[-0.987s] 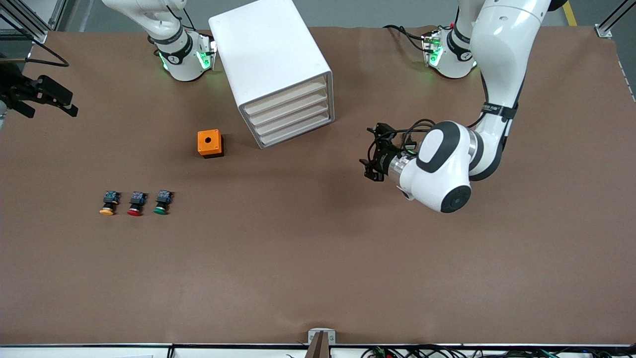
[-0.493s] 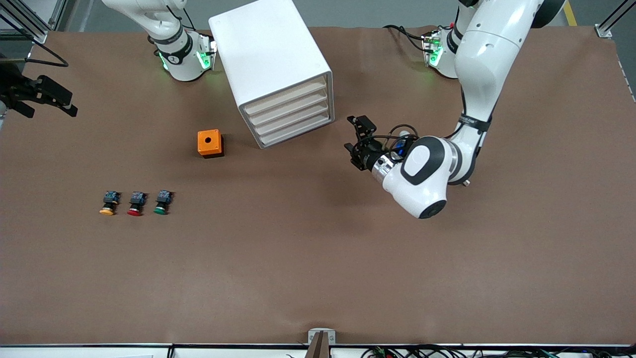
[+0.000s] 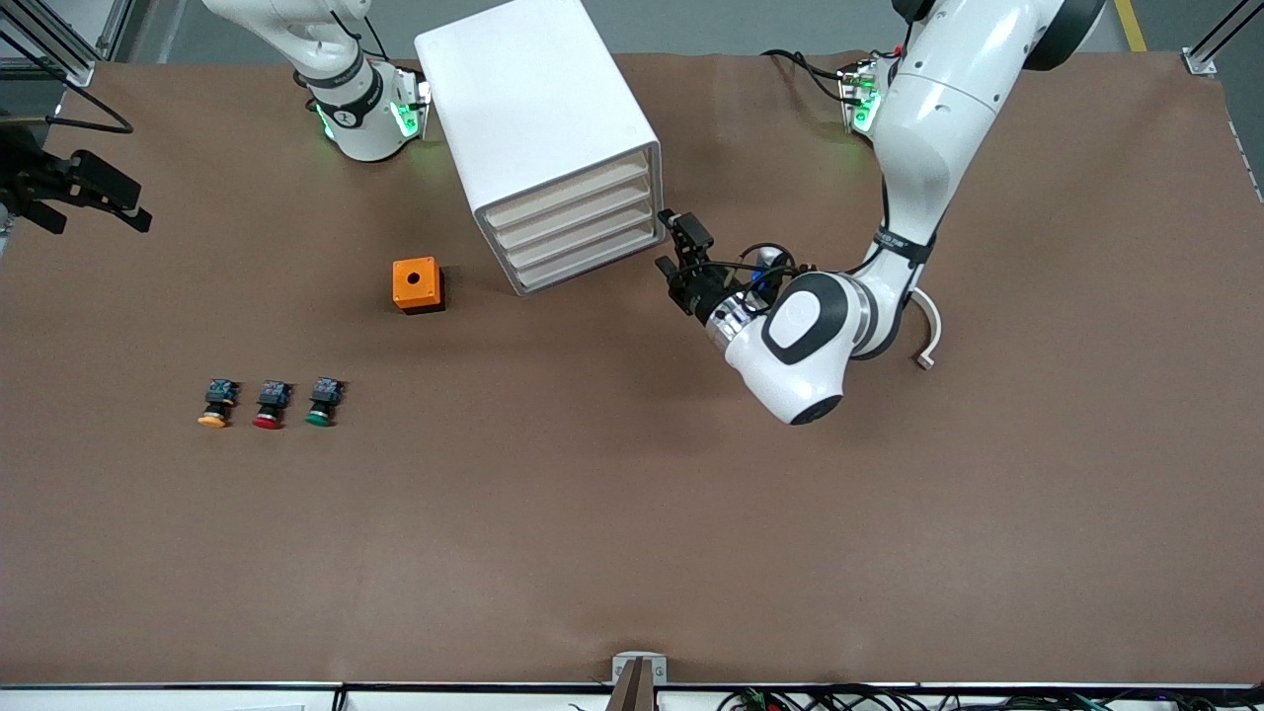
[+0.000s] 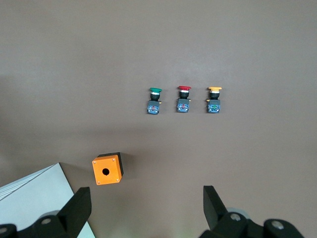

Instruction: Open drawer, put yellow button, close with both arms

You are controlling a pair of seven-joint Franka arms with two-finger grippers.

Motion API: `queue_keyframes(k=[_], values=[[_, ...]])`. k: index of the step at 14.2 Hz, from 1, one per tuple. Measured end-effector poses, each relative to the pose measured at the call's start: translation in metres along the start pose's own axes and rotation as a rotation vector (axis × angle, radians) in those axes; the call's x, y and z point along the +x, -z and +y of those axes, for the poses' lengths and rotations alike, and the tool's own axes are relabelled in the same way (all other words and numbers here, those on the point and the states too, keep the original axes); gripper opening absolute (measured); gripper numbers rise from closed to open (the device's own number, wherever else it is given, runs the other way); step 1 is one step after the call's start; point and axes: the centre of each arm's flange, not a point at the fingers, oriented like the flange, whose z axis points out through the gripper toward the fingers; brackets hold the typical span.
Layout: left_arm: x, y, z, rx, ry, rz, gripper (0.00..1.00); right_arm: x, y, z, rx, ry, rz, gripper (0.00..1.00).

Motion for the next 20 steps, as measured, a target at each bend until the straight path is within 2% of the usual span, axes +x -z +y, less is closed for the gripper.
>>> queue_keyframes(k=[4,5,15,18,20], values=[[-0.004,-0.016,0.008,0.044,0.016,-0.005,0.42,0.0,0.0,0.0,0.0,0.0,0.0,1.0],[-0.004,-0.02,0.01,0.051,0.019,-0.001,0.4,0.0,0.0,0.0,0.0,0.0,0.0,1.0],[-0.019,-0.086,0.002,0.113,0.065,0.11,0.41,-0.001,0.002,0.001,0.0,0.007,-0.003,1.0],[-0.021,-0.106,0.003,0.124,0.071,0.14,0.41,0.002,-0.011,0.007,0.003,0.0,-0.047,1.0],[-0.022,-0.119,0.006,0.131,0.076,0.158,0.41,0.019,-0.038,0.012,0.004,-0.004,-0.089,1.0]])
